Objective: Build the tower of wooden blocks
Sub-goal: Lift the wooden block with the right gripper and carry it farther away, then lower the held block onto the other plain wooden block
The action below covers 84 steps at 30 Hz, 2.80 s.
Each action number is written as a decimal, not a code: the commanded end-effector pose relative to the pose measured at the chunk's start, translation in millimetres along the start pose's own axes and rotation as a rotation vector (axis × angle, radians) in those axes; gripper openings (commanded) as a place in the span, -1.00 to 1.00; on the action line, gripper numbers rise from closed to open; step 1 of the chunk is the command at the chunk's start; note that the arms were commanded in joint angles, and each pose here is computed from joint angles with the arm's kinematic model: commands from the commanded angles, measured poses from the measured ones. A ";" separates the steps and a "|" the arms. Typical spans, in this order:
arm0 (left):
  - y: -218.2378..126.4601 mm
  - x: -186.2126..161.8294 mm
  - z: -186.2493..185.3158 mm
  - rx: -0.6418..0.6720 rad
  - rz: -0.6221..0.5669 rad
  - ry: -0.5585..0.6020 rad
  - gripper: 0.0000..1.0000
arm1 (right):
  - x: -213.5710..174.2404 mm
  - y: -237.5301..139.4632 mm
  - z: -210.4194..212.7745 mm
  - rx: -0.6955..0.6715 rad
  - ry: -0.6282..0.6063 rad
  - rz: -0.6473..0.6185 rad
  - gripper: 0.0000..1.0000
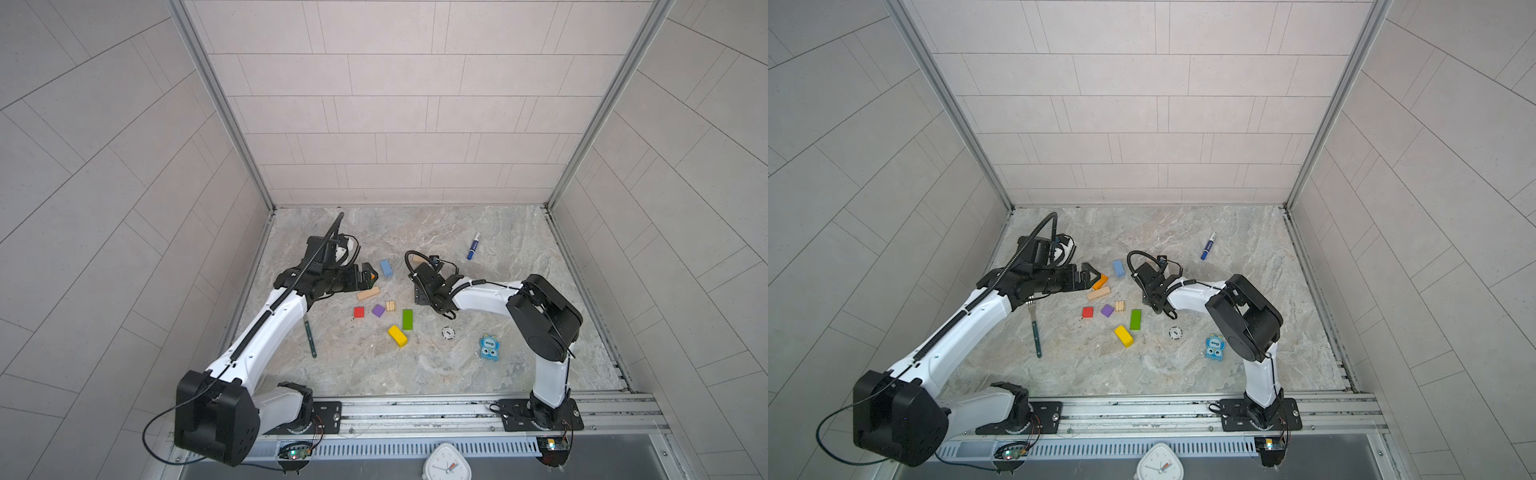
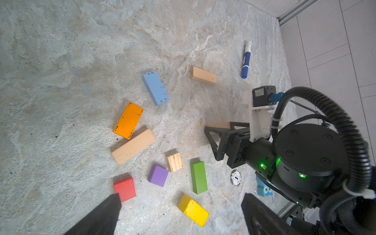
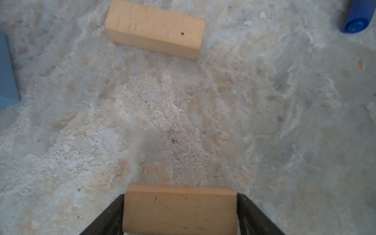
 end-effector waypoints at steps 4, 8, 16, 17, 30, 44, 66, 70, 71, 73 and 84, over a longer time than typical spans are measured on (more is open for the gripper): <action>-4.0 -1.4 -0.2 0.007 -0.012 0.013 0.99 | -1.2 -3.7 -10.3 -0.031 -0.016 0.014 0.79; -4.2 -1.4 -0.3 0.007 -0.012 0.013 0.99 | 2.2 -5.5 -7.3 -0.023 -0.020 0.012 0.88; -4.9 -0.9 -0.8 0.006 -0.015 0.012 0.99 | 25.9 -14.6 5.4 0.000 -0.025 -0.014 0.99; -4.7 -1.0 -0.7 0.006 -0.015 0.012 0.99 | 29.6 -14.5 7.1 0.001 -0.022 -0.018 0.99; -4.4 -1.3 -2.2 -0.005 -0.014 0.009 0.99 | 75.0 12.8 23.5 0.029 0.111 -0.034 0.98; -5.8 -0.3 -4.6 -0.018 -0.023 0.005 0.99 | 99.9 42.8 32.2 -0.060 0.084 -0.117 0.99; -5.8 -0.6 -6.1 -0.027 -0.027 0.004 0.99 | 102.3 74.4 27.6 -0.080 0.120 -0.098 0.78; -5.5 -0.6 -6.0 -0.027 -0.026 0.002 0.99 | 102.9 77.6 25.8 -0.069 0.125 -0.083 0.73; -5.4 -0.7 -6.1 -0.027 -0.025 0.003 0.99 | 102.8 77.8 26.1 -0.062 0.126 -0.077 0.71; -5.6 -0.1 -5.8 -0.027 -0.027 0.002 0.99 | 103.7 75.4 27.1 -0.054 0.114 -0.075 0.63; -5.4 -0.4 -6.4 -0.030 -0.026 0.002 0.99 | 99.8 59.2 14.4 -0.067 0.056 -0.064 0.31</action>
Point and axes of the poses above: each gripper's point midway between its finger pads, its own y axis out along the fingers, its own z axis along the line the jaws close on, x = y × z, the point moved 2 cm from there along -y, back along the fingers, and after that the axes turned 7 degrees about y, right-handed, at the moved point
